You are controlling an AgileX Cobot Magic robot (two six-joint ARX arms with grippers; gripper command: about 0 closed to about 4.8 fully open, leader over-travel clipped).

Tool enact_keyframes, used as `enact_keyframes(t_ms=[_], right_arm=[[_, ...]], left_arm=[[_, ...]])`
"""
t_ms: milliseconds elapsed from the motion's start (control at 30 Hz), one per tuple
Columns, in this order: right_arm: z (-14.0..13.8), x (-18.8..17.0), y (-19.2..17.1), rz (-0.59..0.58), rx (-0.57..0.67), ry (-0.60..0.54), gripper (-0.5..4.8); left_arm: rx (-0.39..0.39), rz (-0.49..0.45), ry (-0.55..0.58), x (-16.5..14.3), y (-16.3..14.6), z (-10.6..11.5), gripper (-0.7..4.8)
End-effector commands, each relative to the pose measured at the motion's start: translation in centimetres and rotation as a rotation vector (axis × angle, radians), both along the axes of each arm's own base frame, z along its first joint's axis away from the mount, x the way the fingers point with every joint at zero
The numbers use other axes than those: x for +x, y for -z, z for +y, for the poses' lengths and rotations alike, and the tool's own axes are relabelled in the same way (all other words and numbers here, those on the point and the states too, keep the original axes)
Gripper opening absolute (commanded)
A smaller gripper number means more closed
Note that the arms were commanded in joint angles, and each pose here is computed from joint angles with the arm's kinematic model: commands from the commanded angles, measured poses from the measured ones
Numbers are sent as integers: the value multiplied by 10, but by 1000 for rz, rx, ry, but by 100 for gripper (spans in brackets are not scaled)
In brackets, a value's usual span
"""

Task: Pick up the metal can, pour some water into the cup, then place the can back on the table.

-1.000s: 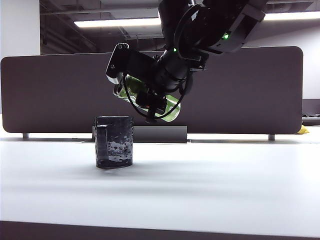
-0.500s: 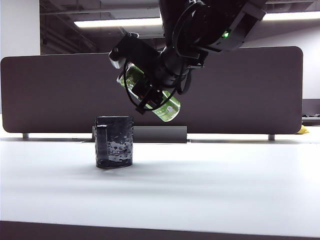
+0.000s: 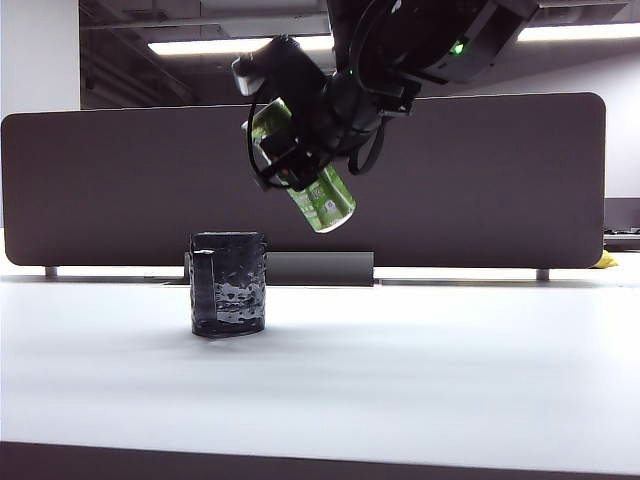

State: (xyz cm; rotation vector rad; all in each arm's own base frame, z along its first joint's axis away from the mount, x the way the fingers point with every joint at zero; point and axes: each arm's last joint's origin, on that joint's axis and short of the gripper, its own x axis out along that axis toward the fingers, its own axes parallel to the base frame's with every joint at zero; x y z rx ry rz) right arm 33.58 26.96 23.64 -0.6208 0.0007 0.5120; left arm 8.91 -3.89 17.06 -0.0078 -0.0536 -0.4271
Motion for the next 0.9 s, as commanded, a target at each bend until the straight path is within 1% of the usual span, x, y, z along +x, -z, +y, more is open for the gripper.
enact_keyframes(t_ms=[33,200,333,433,733,800,900], right_arm=[[-2,-1,-17,-30,104,8,198],[-8,-1,-21,39,178,22,198],[-16,1,-22,124,270,-1,198],[-22,4,-22,173,316,-10,198],[-37,-3,-15,222,348,-7,198],[-43,-4,-11,245,369,-7,198],[-53,-5,-3,282,436,-24,198]], left_arm=[[-7,-9,-1,0,-1,0,-5],[-7,-9,-1,0,-1,0,-5],[-7,-9,-1,0,-1,0,-5],[-7,-9,-1,0,-1,0,-5],[-7,-9,-1,0,-1,0,-5],[-7,-9,-1,0,-1,0,-5],[-7,-9,-1,0,-1,0,-5]])
